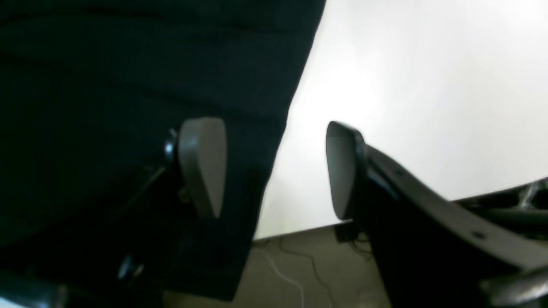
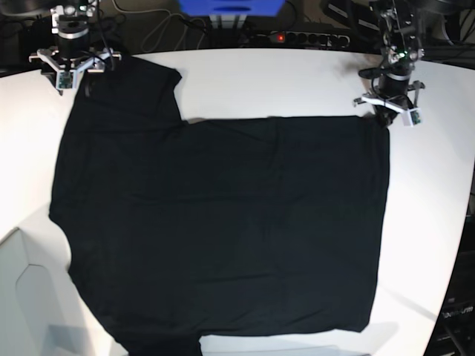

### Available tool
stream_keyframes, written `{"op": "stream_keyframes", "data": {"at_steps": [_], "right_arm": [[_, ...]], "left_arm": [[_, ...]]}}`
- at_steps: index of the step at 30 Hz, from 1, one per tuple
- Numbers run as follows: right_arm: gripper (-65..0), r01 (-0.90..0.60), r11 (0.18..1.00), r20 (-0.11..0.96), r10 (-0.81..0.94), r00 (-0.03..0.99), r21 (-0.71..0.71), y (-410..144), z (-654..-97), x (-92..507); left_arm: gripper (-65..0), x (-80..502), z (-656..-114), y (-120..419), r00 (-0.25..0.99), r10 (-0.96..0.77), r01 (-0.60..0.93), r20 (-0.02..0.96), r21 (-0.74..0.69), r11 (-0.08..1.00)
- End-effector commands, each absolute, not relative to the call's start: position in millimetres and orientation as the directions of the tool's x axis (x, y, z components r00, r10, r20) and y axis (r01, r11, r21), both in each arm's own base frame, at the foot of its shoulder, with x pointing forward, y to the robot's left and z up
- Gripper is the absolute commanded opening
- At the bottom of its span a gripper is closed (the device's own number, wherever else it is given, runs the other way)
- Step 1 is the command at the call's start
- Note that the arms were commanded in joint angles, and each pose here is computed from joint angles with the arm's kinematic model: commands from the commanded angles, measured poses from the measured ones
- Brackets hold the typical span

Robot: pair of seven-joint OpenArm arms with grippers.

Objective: Fold the T-shirt properly
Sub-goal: 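Move both grippers down to the shoulder corners of the black T-shirt, then grasp the shirt's shoulder corners with both grippers and pull them apart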

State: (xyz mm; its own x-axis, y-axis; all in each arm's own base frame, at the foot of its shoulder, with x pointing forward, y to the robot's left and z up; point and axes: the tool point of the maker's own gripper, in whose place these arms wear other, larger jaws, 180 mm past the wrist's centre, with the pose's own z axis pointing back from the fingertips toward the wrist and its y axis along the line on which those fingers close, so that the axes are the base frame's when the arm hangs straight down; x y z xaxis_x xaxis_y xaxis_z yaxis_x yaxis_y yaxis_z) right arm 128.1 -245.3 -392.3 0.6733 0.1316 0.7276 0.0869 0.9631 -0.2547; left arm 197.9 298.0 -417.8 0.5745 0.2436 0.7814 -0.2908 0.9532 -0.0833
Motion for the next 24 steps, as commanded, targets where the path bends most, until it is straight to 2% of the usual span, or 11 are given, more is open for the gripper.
{"op": "stream_keyframes", "data": {"at_steps": [1,12,20,22,24], "right_arm": [[-26.9,0.064,0.965,0.745,0.155,0.648,-0.256,-245,-386,134],[-26.9,0.075,0.975,0.711,0.099,0.697,-0.21,-255,-412,133],[-27.5,0.1,0.994,0.679,-0.04,0.733,-0.049,-251,-417,138],[-29.7,0.1,0.994,0.667,-0.05,0.743,-0.038,-253,-418,137],[-35.2,0.057,0.998,0.657,-0.028,0.753,-0.023,-246,-419,136]], "left_arm": [[-65.0,200,-411,303,0.565,0.221,-0.282,0.795,-0.066,0.957],[-65.0,195,-413,304,0.578,0.212,-0.28,0.788,-0.052,0.958],[-65.0,189,-414,305,0.588,0.207,-0.279,0.782,-0.044,0.959],[-65.0,189,-414,305,0.588,0.207,-0.279,0.782,-0.044,0.959],[-65.0,189,-414,305,0.588,0.207,-0.279,0.782,-0.044,0.959]]}}
